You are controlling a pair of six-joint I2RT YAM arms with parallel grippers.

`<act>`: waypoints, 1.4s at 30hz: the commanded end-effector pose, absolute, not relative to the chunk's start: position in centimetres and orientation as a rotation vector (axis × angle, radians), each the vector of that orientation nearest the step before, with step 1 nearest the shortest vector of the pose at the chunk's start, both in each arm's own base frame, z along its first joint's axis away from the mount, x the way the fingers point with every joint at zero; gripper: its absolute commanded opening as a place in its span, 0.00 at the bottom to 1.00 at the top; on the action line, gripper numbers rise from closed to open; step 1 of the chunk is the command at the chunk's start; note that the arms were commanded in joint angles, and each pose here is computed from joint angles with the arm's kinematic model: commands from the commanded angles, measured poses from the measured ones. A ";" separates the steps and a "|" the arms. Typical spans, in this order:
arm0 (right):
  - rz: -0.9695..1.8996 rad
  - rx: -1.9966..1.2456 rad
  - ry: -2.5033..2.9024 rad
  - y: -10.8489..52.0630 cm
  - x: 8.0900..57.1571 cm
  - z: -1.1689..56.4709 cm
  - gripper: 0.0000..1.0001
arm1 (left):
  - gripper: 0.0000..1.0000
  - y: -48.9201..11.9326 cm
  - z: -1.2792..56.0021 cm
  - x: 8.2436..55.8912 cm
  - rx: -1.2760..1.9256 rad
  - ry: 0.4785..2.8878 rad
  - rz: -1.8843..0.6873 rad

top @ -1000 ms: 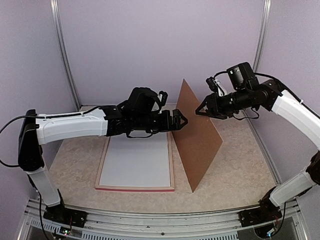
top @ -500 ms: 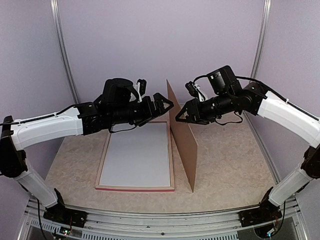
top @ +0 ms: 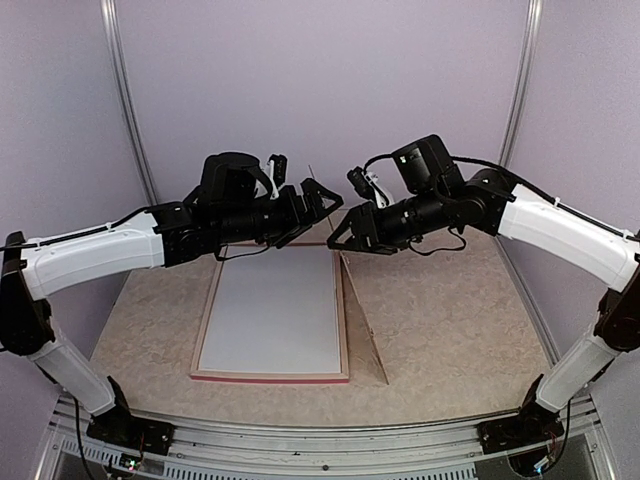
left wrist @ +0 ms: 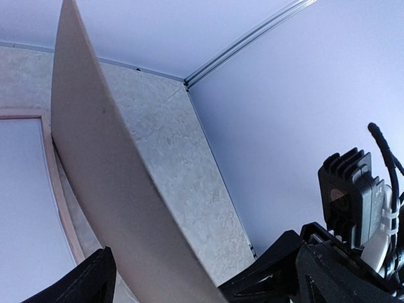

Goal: Put the photo into the frame
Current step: Turn over the backboard.

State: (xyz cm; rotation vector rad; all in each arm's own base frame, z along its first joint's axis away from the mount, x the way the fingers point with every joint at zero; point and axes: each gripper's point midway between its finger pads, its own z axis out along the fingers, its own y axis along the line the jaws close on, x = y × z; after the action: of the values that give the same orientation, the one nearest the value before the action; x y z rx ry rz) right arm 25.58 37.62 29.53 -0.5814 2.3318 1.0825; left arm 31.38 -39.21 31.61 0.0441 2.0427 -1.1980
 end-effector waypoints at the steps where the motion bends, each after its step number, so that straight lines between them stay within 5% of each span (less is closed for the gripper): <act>1: 1.170 -0.615 2.276 39.3 24.9 31.2 0.52 | 0.99 -39.4 30.1 31.8 0.048 2.066 -1.197; 4: 1.205 -0.632 2.264 39.8 24.4 31.4 0.53 | 0.99 -39.3 29.4 31.8 0.046 2.081 -1.191; 17: 1.107 -0.582 2.269 37.8 25.2 30.8 0.53 | 0.55 -36.7 25.2 32.1 0.033 2.163 -1.015; 42: 0.979 -0.428 2.373 31.9 28.6 24.3 0.52 | 0.03 -31.3 20.6 31.1 -0.015 2.236 -0.987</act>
State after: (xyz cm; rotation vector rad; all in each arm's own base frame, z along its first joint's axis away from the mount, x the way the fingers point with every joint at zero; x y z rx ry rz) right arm 28.11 32.30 23.83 -0.4261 2.4120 0.9802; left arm 31.05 -31.25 18.95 -0.0489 2.2984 -0.9189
